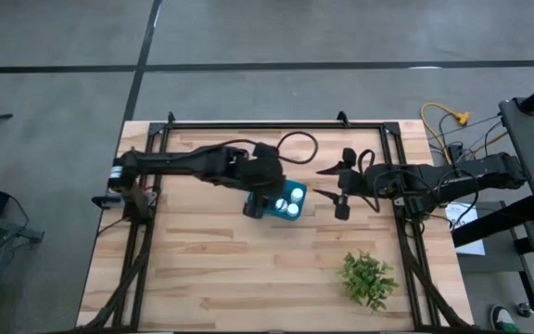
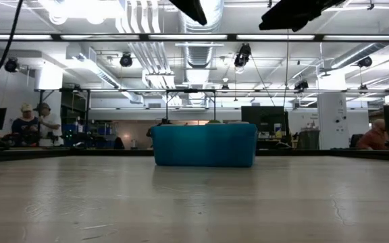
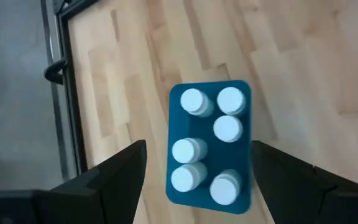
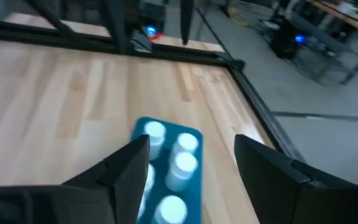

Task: Pick and place pill bottles into a basket
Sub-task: Return to Home Position

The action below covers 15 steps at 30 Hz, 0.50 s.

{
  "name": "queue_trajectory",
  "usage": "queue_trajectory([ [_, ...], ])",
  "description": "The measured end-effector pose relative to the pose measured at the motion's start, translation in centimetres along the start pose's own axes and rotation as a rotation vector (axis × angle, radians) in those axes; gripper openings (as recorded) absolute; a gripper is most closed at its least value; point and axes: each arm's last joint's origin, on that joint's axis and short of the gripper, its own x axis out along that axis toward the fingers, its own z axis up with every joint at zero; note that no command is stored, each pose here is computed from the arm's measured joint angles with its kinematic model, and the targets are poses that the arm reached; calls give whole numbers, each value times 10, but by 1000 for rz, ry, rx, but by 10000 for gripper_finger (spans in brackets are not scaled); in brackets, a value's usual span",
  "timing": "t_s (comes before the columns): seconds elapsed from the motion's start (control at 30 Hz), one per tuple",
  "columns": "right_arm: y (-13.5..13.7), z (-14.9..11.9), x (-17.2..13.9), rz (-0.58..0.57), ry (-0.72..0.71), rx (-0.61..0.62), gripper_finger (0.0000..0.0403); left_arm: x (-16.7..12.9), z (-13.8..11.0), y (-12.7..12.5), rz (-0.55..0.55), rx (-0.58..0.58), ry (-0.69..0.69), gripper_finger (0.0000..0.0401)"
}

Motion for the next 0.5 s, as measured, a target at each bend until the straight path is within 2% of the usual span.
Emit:
queue_trajectory([
  [0.2, 3, 3, -1, 101, -33, -11, 226, -14, -14, -17, -9, -22, -112, 267],
  [0.5, 10, 0, -1, 323, -176, -11, 226, -6, -54, -53, -2, -82, -314, 267],
])
